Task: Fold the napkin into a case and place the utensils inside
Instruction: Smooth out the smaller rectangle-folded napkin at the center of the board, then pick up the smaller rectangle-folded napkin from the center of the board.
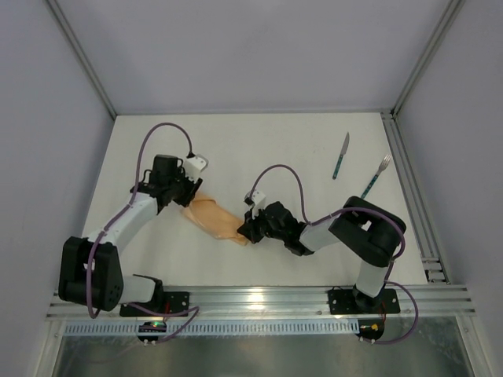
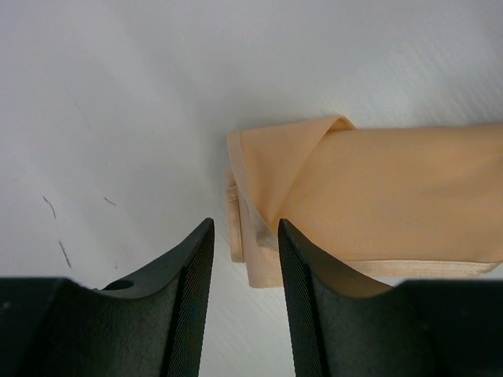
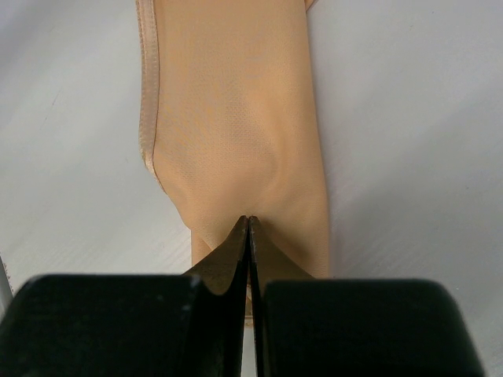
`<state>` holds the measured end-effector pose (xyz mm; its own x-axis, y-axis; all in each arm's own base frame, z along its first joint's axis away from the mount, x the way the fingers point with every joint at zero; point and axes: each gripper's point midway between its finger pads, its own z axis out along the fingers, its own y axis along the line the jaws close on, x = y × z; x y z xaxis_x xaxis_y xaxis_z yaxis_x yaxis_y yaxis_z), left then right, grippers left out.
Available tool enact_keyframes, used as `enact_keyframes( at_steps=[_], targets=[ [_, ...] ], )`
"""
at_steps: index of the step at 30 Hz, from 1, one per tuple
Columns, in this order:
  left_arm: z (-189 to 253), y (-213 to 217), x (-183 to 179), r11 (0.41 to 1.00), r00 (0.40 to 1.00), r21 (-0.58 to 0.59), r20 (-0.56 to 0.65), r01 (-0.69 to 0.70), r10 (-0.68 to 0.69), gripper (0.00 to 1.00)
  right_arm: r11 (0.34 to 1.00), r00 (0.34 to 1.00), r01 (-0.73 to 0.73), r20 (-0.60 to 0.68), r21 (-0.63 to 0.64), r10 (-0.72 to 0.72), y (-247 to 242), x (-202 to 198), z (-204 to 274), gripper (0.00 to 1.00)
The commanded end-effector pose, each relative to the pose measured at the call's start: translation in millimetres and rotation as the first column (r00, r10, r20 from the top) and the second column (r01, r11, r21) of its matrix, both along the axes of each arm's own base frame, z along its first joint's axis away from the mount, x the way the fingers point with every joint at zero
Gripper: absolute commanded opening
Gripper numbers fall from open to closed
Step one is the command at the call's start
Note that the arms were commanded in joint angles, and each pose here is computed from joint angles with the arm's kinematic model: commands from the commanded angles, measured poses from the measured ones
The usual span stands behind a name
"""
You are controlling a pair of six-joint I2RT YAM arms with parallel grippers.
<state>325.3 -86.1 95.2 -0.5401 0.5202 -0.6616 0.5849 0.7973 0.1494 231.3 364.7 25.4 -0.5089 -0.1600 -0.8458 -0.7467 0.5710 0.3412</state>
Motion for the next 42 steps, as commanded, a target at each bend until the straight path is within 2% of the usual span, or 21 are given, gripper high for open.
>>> enact_keyframes(
  at_steps=[1, 4, 5, 8, 12, 17, 24, 28, 29, 31, 32, 35, 38, 41, 42],
  targets=[
    [1, -8, 14, 0.999, 1.000, -0.037, -0.012, 0.001, -0.001, 0.40, 0.999, 1.000, 0.009, -0.006, -0.045, -0.009, -5, 1, -11, 0.04],
    [-18, -6, 11, 1.000, 0.998, -0.014, -0.069, -0.005, 0.004, 0.29, 0.999, 1.000, 0.009, -0.006, -0.045, -0.009, -5, 1, -11, 0.04],
    [-23, -6, 10, 1.000, 0.997, -0.011, -0.083, -0.001, 0.000, 0.20, 0.999, 1.000, 0.009, -0.008, -0.045, -0.010, -5, 1, -12, 0.04],
    [-29, -4, 1, 1.000, 0.994, 0.000, -0.112, 0.016, -0.016, 0.12, 0.999, 1.000, 0.012, -0.014, -0.047, -0.013, -5, 1, -13, 0.04],
    [-47, 10, -11, 0.997, 0.989, 0.078, -0.149, 0.009, 0.002, 0.11, 0.999, 1.000, 0.018, -0.016, -0.048, -0.019, -6, 1, -15, 0.04],
    [-59, 13, -23, 0.996, 0.983, 0.088, -0.181, 0.026, -0.010, 0.00, 0.999, 1.000, 0.021, -0.018, -0.042, -0.021, -5, 2, -15, 0.04],
    [-69, 26, -35, 0.985, 0.987, 0.158, -0.152, 0.068, -0.044, 0.00, 0.999, 1.000, 0.015, 0.019, -0.040, -0.014, -2, 7, -5, 0.04],
    [-75, 35, -40, 0.976, 0.991, 0.205, -0.127, 0.072, -0.046, 0.00, 1.000, 0.995, -0.022, 0.094, -0.016, 0.023, 9, 15, 28, 0.17],
    [-73, 36, -39, 0.975, 0.992, 0.209, -0.119, 0.070, -0.046, 0.00, 0.999, 0.991, -0.033, 0.128, 0.012, 0.031, 16, 19, 46, 0.22],
    [-74, 36, -41, 0.974, 0.992, 0.211, -0.116, 0.079, -0.055, 0.00, 0.996, 0.978, -0.068, 0.200, 0.062, 0.054, 21, 21, 84, 0.27],
    [-73, 36, -41, 0.974, 0.992, 0.210, -0.112, 0.080, -0.058, 0.00, 0.992, 0.971, -0.084, 0.232, 0.090, 0.061, 27, 24, 103, 0.34],
    [-72, 34, -41, 0.975, 0.993, 0.203, -0.099, 0.086, -0.067, 0.00, 0.983, 0.957, -0.116, 0.280, 0.142, 0.073, 30, 36, 139, 0.41],
    [-68, 34, -39, 0.977, 0.995, 0.198, -0.077, 0.078, -0.064, 0.00, 0.973, 0.956, -0.106, 0.292, 0.205, 0.043, 19, 57, 158, 0.46],
    [-65, 33, -39, 0.980, 0.996, 0.186, -0.064, 0.070, -0.059, 0.00, 0.937, 0.968, -0.096, 0.253, 0.336, 0.008, 4, 77, 174, 0.51],
    [-63, 32, -39, 0.981, 0.997, 0.180, -0.059, 0.067, -0.057, 0.00, 0.903, 0.974, -0.106, 0.224, 0.415, 0.011, 4, 81, 188, 0.67]
  ],
)
